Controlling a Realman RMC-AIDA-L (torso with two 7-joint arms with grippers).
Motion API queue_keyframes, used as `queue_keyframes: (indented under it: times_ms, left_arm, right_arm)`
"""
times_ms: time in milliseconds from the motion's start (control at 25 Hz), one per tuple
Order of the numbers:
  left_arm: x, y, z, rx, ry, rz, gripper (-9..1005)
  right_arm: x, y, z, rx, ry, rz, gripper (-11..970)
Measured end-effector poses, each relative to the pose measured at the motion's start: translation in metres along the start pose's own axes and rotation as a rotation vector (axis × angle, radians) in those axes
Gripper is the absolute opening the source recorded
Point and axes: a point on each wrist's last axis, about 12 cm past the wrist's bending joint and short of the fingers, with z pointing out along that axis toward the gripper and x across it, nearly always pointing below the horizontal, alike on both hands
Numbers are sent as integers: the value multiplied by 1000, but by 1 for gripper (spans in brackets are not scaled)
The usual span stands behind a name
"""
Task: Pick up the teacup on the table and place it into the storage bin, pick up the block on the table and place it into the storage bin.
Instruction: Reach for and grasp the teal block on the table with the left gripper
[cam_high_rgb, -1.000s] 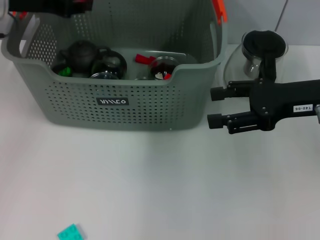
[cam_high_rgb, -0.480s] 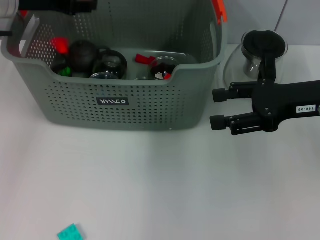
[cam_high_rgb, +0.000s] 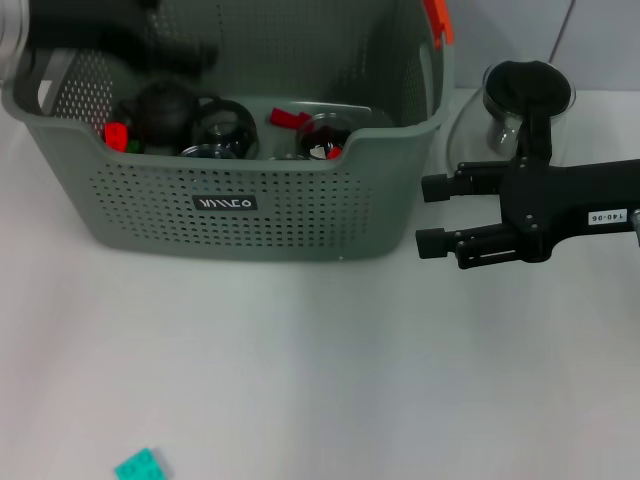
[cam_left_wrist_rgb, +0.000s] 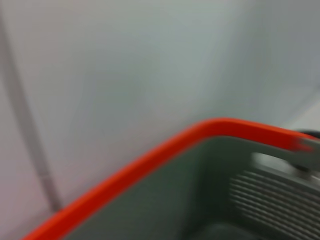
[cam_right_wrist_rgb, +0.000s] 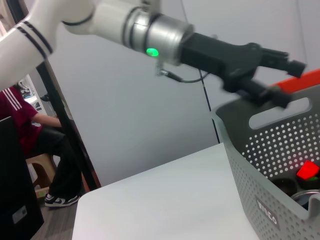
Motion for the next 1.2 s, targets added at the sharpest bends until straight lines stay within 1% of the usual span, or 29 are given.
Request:
queue_keyframes:
  times_ms: [200, 280, 400, 600, 760, 880, 920, 1200]
  left_arm:
    - [8, -31, -31, 73, 62, 139, 951]
    - [15, -42, -39, 112, 99, 170, 950]
    - [22, -52, -46, 176, 164, 183, 949]
    - [37, -66, -55, 273, 268, 162, 946]
    - [49, -76, -54, 312, 374, 143, 945]
    - [60, -85, -46, 351, 466, 152, 943]
    - [60, -85, -46, 351, 466, 152, 943]
    - [75, -97, -32, 425, 587, 164, 939]
  right_arm:
    - [1, 0, 3, 7, -9, 2, 852]
    - [1, 0, 6, 8, -12, 3, 852]
    - [0, -1, 9, 11, -16, 2, 853]
    - [-1, -2, 14, 20, -22, 1, 853]
    - [-2, -3, 16, 23, -24, -5, 852]
    - [-2, -2, 18, 22, -28, -10, 852]
    - [-2, -2, 19, 21, -29, -11, 853]
    - [-3, -1, 21, 20, -32, -18, 854]
